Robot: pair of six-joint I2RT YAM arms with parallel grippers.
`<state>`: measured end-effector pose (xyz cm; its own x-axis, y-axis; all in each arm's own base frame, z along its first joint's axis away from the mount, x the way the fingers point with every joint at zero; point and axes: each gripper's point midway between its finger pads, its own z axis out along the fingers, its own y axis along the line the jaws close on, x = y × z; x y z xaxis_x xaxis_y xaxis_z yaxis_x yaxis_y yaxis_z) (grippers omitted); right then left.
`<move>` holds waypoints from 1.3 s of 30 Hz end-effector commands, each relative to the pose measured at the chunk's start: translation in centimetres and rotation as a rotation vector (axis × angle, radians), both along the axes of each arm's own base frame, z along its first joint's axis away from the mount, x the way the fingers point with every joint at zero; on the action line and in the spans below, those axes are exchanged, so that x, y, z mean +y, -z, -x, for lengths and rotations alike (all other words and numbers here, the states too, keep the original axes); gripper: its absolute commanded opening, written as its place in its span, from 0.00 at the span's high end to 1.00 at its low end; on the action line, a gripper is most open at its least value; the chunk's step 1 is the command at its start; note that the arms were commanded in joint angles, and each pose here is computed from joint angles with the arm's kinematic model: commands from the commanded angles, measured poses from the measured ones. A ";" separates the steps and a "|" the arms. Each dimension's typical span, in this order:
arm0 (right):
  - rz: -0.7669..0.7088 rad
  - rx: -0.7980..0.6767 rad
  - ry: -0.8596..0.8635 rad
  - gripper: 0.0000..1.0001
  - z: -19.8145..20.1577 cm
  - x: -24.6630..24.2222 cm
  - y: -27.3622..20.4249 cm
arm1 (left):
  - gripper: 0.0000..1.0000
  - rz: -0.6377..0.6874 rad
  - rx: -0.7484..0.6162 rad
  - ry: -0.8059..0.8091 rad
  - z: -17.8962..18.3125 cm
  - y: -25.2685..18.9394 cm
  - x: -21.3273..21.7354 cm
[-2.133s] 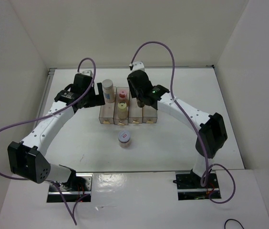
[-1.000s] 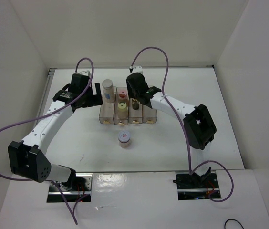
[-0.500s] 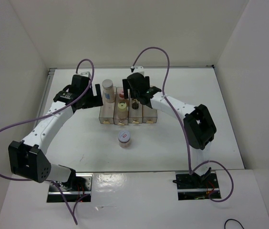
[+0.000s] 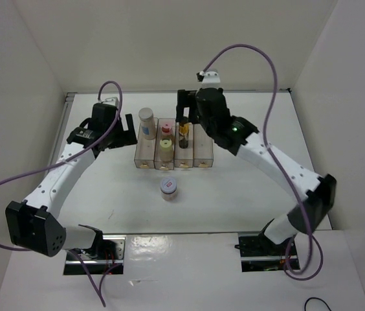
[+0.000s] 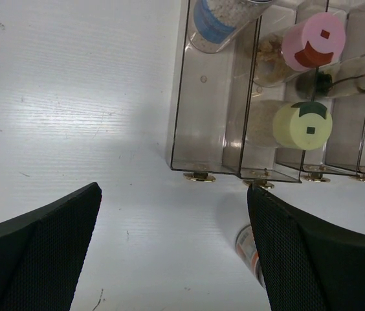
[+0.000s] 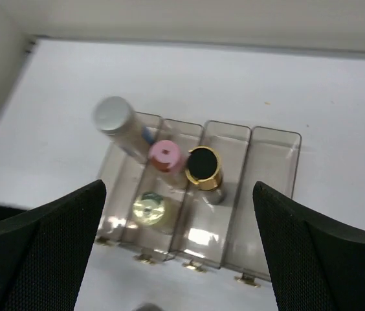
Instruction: Organize the condiment bottles
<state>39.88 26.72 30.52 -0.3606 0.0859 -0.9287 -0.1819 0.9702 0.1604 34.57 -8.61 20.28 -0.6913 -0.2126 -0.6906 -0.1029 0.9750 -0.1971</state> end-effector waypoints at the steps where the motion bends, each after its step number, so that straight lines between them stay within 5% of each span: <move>1: -0.063 -0.011 -0.153 0.02 5.9 1.6 -2.8 | 0.01 0.020 -0.040 -0.019 -0.1 -0.8 0.6; 13: 0.121 0.365 -0.304 0.02 16.7 7.1 14.8 | 0.01 0.126 -0.020 -0.110 -0.4 1.5 3.6; 34: 0.201 0.450 -0.355 0.02 17.5 9.4 20.9 | 0.01 0.157 0.004 -0.107 -0.6 2.8 3.8; 39: 0.208 0.455 -0.354 0.10 17.3 9.8 21.5 | 0.01 0.151 0.004 -0.101 -0.6 2.8 3.9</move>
<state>22.16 35.18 8.62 -0.7089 -0.3095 -0.6338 -0.4583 0.8851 0.0804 34.66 -4.52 16.74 -0.6845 -0.3738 -0.6259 -0.2169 0.9241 -0.3146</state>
